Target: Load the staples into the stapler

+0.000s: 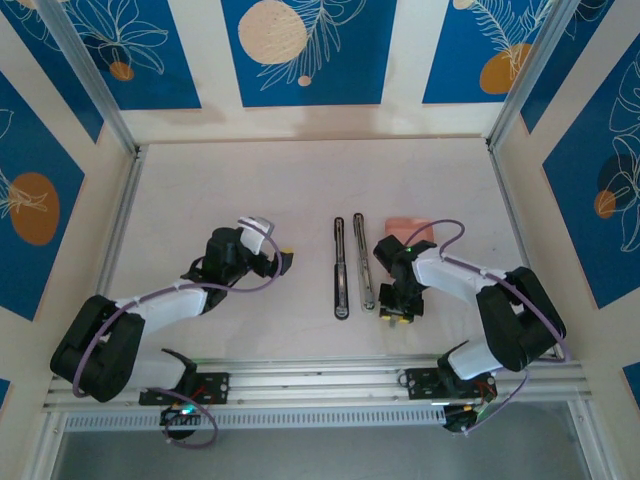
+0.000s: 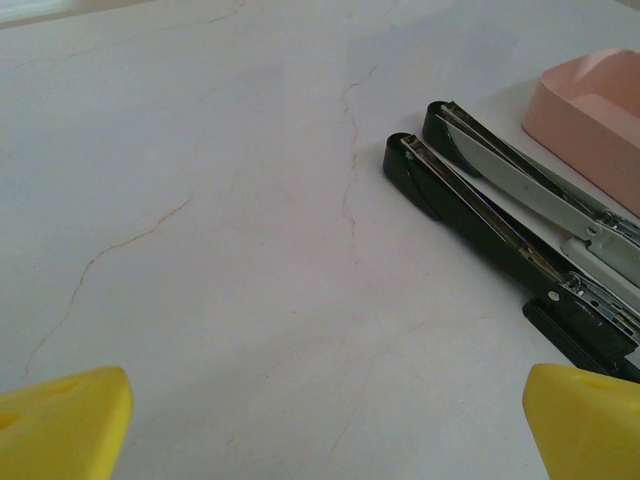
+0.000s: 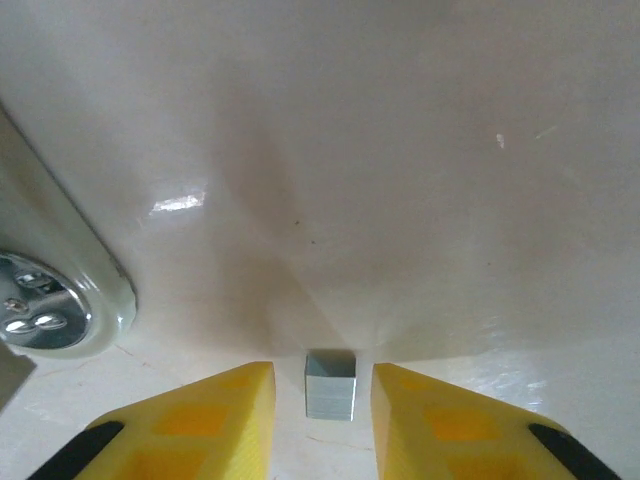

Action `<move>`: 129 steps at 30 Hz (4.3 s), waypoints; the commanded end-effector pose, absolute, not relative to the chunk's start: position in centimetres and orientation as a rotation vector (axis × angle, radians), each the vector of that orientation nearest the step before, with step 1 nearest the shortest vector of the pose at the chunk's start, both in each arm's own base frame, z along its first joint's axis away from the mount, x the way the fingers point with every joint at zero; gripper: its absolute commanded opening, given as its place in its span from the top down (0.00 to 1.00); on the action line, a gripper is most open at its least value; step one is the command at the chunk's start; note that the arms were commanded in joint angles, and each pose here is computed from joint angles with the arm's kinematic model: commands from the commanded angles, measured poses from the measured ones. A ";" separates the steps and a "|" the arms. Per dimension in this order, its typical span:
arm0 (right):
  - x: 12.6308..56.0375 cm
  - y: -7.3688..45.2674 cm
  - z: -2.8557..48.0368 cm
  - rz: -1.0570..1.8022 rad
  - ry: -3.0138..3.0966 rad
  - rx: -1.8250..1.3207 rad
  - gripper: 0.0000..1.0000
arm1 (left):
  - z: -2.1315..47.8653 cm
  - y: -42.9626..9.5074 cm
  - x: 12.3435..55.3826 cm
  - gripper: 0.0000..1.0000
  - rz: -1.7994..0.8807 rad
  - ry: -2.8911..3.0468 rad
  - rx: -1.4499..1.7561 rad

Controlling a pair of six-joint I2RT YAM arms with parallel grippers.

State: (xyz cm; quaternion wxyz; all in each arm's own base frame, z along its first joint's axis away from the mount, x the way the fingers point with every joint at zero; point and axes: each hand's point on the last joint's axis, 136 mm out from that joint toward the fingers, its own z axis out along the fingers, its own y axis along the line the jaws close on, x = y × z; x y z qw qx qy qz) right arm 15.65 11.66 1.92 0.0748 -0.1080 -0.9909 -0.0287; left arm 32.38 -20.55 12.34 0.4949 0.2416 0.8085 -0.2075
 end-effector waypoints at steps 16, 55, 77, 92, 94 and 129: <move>14.6 11.5 0.8 -0.108 -2.895 -0.362 0.75 | 12.6 -21.1 31.9 0.00 -0.526 1.940 0.604; 20.4 17.0 8.4 -0.323 -3.477 -0.122 0.82 | 14.8 -19.9 29.9 0.00 -0.527 1.918 0.589; 20.1 23.8 7.5 -0.349 -3.549 0.179 0.82 | 12.6 -19.9 30.1 0.00 -0.542 1.946 0.561; 19.8 24.0 8.0 -0.331 -3.555 0.184 0.82 | 12.0 -19.4 30.1 0.00 -0.513 1.972 0.552; 19.8 24.2 8.1 -0.359 -3.555 0.183 0.82 | 11.9 -19.5 30.1 0.00 -0.515 1.975 0.553; 19.3 24.6 6.3 -0.317 -3.501 0.190 0.82 | 11.3 -19.3 29.9 0.00 -0.505 1.988 0.558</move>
